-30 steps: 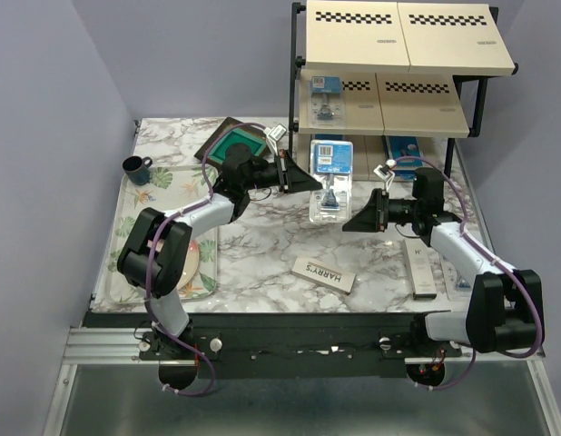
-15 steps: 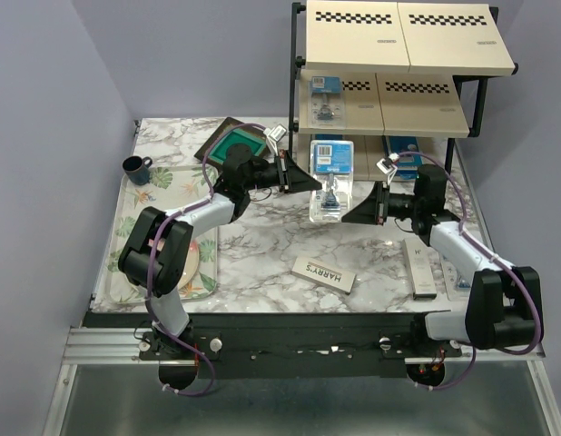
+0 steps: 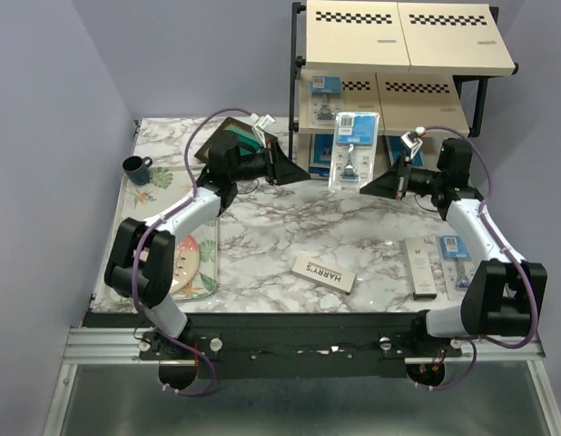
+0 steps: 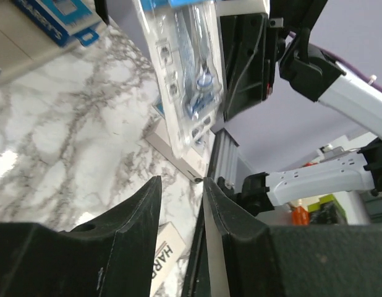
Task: Place and organize the shaving razors onto the shelf
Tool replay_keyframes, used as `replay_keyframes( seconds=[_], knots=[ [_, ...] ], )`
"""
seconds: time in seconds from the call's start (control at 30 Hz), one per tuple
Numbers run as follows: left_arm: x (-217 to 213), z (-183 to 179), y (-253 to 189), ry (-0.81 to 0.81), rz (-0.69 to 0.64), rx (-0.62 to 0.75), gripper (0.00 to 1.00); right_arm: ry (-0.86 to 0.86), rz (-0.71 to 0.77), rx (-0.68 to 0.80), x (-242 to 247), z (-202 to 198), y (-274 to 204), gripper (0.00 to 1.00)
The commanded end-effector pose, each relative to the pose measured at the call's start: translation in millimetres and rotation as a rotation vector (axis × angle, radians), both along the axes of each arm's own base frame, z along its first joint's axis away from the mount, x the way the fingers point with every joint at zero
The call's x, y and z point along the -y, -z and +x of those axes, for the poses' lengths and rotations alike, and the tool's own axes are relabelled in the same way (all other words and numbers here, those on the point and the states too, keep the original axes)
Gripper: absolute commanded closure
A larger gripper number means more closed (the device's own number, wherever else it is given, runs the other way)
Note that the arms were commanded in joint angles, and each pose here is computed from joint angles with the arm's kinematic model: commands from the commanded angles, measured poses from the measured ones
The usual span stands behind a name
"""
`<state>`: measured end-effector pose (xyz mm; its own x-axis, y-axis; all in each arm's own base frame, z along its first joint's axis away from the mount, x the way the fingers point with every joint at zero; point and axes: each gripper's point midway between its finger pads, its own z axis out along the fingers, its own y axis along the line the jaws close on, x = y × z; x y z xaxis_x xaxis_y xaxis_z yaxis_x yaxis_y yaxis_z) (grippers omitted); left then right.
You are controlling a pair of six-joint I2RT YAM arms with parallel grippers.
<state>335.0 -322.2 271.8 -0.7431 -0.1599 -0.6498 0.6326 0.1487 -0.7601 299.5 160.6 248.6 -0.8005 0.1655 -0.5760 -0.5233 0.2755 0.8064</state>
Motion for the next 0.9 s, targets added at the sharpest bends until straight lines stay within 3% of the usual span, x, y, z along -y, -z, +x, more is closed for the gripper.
replay_keyframes(
  seconds=[0.0, 0.53, 0.87],
  knots=[
    [-20.4, 1.1, -14.7, 0.021, 0.054, 0.128, 0.59, 0.008, 0.015, 0.020, 17.8, 24.7, -17.3, 0.99],
    [-37.5, 0.0, 0.1, 0.020, 0.121, 0.158, 0.58, 0.020, 0.098, -0.101, 60.3, 108.1, -20.2, 0.99],
    [-36.7, 5.1, 6.0, 0.023, 0.138, 0.171, 0.58, 0.022, 0.160, -0.193, 83.6, 131.2, -16.6, 0.99]
  ],
)
